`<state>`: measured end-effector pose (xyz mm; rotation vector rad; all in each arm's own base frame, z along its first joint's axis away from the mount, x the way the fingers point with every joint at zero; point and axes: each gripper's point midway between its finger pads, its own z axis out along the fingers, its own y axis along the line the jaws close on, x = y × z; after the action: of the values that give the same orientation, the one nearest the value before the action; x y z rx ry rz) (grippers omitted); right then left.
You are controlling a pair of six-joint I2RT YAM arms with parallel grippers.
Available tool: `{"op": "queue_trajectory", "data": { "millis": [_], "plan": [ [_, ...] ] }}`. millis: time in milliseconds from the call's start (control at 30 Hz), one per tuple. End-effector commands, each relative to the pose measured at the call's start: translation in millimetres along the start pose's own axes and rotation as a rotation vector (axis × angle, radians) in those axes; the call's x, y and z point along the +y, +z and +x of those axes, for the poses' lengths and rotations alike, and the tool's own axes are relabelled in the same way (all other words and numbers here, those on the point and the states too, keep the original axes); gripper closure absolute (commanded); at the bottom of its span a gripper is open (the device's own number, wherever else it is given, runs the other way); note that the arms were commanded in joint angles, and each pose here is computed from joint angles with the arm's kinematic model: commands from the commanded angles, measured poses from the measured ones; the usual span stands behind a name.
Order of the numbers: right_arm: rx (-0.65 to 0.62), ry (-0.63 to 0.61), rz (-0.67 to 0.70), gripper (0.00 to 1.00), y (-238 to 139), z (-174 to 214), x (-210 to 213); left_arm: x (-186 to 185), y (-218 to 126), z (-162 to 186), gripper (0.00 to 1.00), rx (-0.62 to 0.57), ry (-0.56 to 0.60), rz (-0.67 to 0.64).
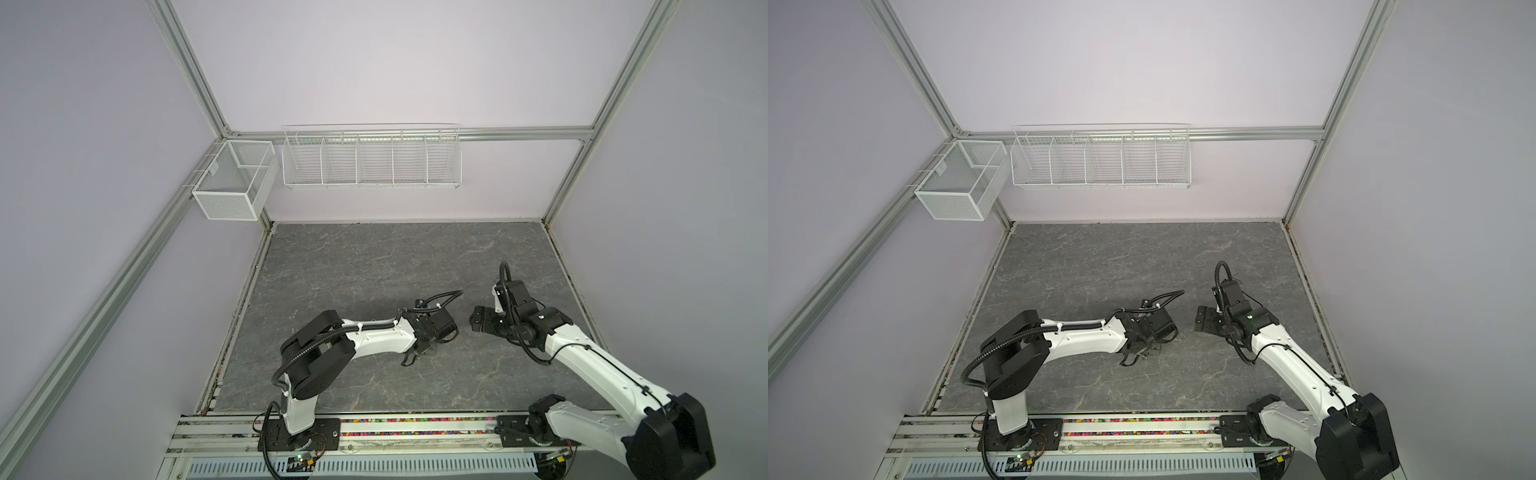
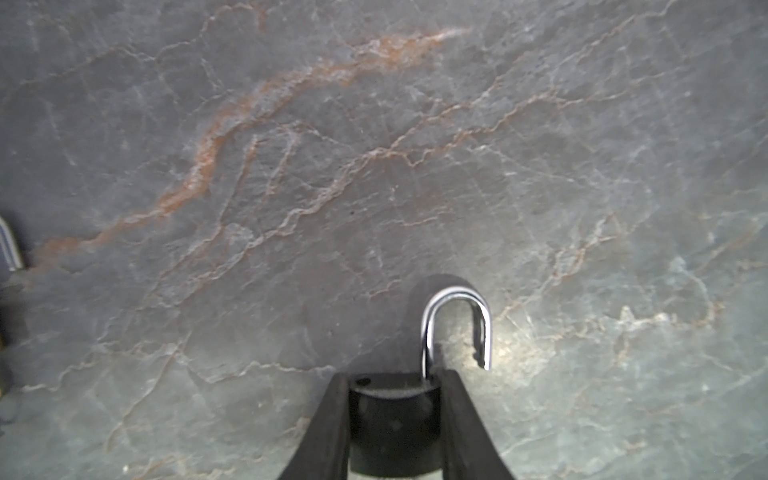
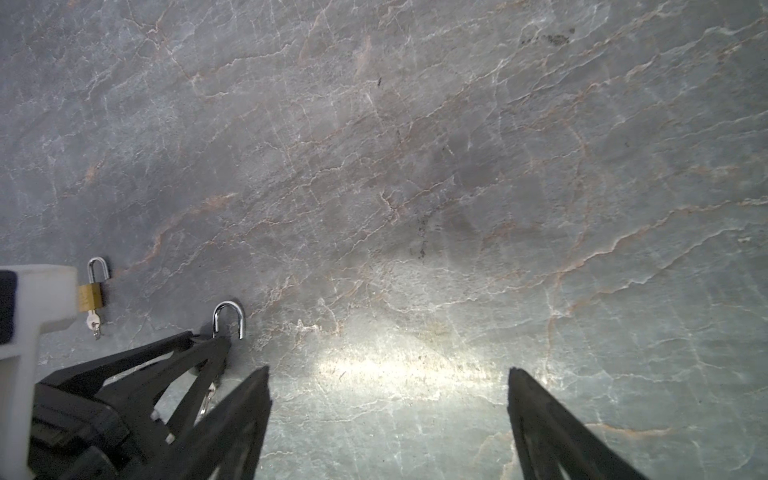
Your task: Unlock with the key
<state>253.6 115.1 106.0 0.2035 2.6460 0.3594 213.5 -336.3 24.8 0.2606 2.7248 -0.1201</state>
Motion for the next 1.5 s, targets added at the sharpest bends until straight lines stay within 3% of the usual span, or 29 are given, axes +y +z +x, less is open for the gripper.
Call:
{"op": "queue_trajectory", "data": {
  "millis": [0, 167, 267, 400, 567, 700, 867, 1000, 1100, 1333, 1467],
  "plan": [
    [-0.006, 0.0, -0.003, 0.1, -2.4, 0.0, -2.0, 1.4, 2.7, 1.1, 0.68, 0.018, -0.021, -0.018],
    [-0.014, -0.004, 0.006, 0.1, -5.4, -4.8, -2.1, 0.9, -3.1, -2.7, 0.57, 0.004, -0.024, -0.005],
    [-0.031, -0.01, 0.024, 0.1, -9.1, -8.8, -4.5, -1.5, -12.2, -8.1, 0.42, -0.007, -0.016, 0.011],
    [-0.057, -0.018, 0.046, 0.1, -21.0, -21.1, -4.8, -0.1, -41.2, -32.1, 0.25, -0.093, -0.035, 0.048],
    [-0.189, 0.006, 0.151, 0.11, -44.5, -52.3, -24.7, 19.6, -93.3, -82.6, 0.09, -0.249, -0.084, 0.108],
    [-0.373, 0.067, 0.296, 0.11, -68.3, -94.3, -53.2, 85.1, -145.8, -132.5, 0.0, -0.444, -0.167, 0.025],
    [-0.516, 0.148, 0.527, 0.11, -73.1, -121.0, -108.1, 221.1, -182.4, -166.9, 0.0, -0.653, -0.324, -0.243],
    [-0.572, 0.191, 0.729, 0.11, -67.9, -133.1, -158.2, 342.8, -169.2, -156.9, 0.01, -0.704, -0.437, -0.521],
    [-0.606, 0.178, 0.768, 0.11, -51.9, -139.5, -177.0, 390.7, -144.8, -143.8, 0.01, -0.738, -0.454, -0.602],
    [-0.64, 0.056, 0.614, 0.11, 6.8, -152.1, -173.3, 396.2, -90.3, -143.2, 0.01, -0.9, -0.338, -0.57],
    [-0.699, -0.102, 0.451, 0.11, 30.0, -159.2, -147.1, 385.7, -72.3, -145.4, 0.0, -0.911, -0.278, -0.44]
  ]
}}
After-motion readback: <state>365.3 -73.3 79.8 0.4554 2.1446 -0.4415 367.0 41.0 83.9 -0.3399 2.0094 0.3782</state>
